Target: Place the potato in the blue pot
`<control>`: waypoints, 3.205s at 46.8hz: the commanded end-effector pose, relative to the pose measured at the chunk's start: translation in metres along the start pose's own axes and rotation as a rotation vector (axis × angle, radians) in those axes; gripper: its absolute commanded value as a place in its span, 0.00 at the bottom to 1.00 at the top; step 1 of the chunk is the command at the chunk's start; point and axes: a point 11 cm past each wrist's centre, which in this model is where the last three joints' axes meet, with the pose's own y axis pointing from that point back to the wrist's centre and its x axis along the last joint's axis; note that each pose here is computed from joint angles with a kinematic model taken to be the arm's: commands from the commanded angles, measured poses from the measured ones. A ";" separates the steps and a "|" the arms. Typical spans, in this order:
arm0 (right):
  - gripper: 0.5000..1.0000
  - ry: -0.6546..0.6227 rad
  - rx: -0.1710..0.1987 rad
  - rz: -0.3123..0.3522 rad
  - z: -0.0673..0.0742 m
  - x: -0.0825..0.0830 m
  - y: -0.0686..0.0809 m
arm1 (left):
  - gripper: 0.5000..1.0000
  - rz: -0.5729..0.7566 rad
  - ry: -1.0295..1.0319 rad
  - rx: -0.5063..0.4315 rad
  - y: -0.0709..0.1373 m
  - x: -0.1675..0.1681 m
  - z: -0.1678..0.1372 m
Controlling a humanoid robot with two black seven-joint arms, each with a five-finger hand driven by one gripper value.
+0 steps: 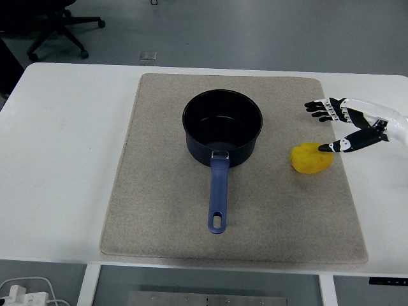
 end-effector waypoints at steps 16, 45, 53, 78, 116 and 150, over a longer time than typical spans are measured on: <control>0.83 0.024 0.010 -0.001 0.007 -0.023 0.001 | 0.99 0.000 0.001 0.000 0.000 0.000 0.000; 0.73 0.084 0.005 0.042 0.032 -0.045 -0.002 | 0.99 0.000 0.000 0.000 0.000 0.000 0.000; 0.63 0.085 -0.007 0.062 0.039 -0.050 -0.005 | 0.99 0.000 0.001 0.000 0.000 0.000 0.000; 0.56 0.080 -0.015 0.063 0.044 -0.052 -0.004 | 0.99 0.000 -0.001 0.000 0.000 0.000 0.000; 0.00 0.087 0.028 0.028 0.045 -0.066 -0.005 | 0.99 0.000 0.001 0.000 0.000 0.000 0.000; 0.00 0.092 0.026 0.069 0.046 -0.053 -0.003 | 0.99 0.000 0.001 0.001 0.000 0.000 0.000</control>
